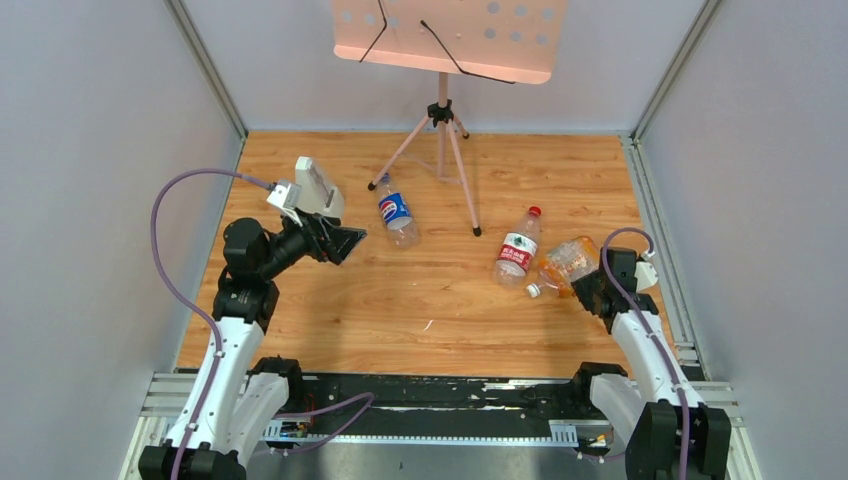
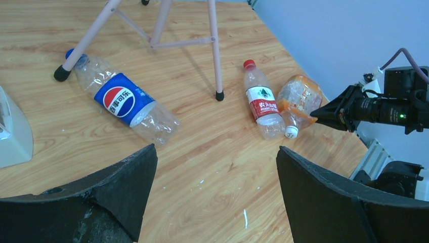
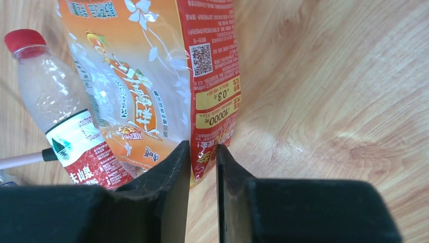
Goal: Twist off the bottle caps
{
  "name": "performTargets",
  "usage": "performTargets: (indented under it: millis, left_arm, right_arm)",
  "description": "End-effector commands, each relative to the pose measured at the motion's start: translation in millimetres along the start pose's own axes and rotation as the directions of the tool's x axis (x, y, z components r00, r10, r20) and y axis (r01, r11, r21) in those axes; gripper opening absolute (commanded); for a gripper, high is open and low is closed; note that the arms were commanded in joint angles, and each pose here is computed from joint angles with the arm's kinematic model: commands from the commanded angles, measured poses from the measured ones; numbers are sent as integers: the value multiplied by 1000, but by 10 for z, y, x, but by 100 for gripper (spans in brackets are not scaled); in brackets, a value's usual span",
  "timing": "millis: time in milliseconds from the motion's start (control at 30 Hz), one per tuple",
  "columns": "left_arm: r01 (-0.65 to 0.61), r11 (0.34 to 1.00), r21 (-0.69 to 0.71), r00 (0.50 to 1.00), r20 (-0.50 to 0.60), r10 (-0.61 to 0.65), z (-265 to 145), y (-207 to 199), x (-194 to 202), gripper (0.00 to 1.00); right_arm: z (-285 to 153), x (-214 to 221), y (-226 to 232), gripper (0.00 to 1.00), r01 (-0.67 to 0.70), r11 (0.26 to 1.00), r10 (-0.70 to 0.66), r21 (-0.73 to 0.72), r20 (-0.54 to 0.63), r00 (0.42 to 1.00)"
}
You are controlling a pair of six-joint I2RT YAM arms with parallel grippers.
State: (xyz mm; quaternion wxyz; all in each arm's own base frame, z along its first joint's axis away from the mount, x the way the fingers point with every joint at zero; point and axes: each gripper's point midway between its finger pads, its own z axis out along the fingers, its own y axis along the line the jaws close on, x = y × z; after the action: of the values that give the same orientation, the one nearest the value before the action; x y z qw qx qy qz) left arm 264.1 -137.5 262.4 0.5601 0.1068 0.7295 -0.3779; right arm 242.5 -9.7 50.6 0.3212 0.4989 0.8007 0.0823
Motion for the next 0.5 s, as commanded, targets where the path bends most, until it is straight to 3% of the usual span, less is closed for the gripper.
performTargets:
  millis: [0, 67, 133, 267, 333, 467]
  left_arm:
    - [-25, 999, 40, 999, 26, 24, -8, -91, -65, 94]
    - [-25, 999, 42, 999, 28, 24, -15, -100, -64, 93]
    - [-28, 999, 47, 999, 26, 27, -20, -115, -58, 93]
    - [-31, 998, 48, 999, 32, 30, -32, -130, -61, 93]
    - [-31, 998, 49, 999, 31, 30, -28, -130, -56, 93]
    - [-28, 998, 56, 999, 31, 27, -12, -131, -56, 93]
  right_arm:
    - [-116, -186, 199, 13, 60, 995, -54, -85, 69, 996]
    - [-166, -215, 252, 0, 80, 990, -71, -112, 81, 994]
    - [-212, -248, 298, 0, 92, 987, -80, -133, 94, 992]
    - [-237, -261, 328, 8, 106, 984, -93, -144, 97, 991]
    - [-215, -249, 318, 17, 119, 984, -108, -134, 88, 990]
    - [-122, -213, 284, 24, 159, 983, -155, -94, 53, 987]
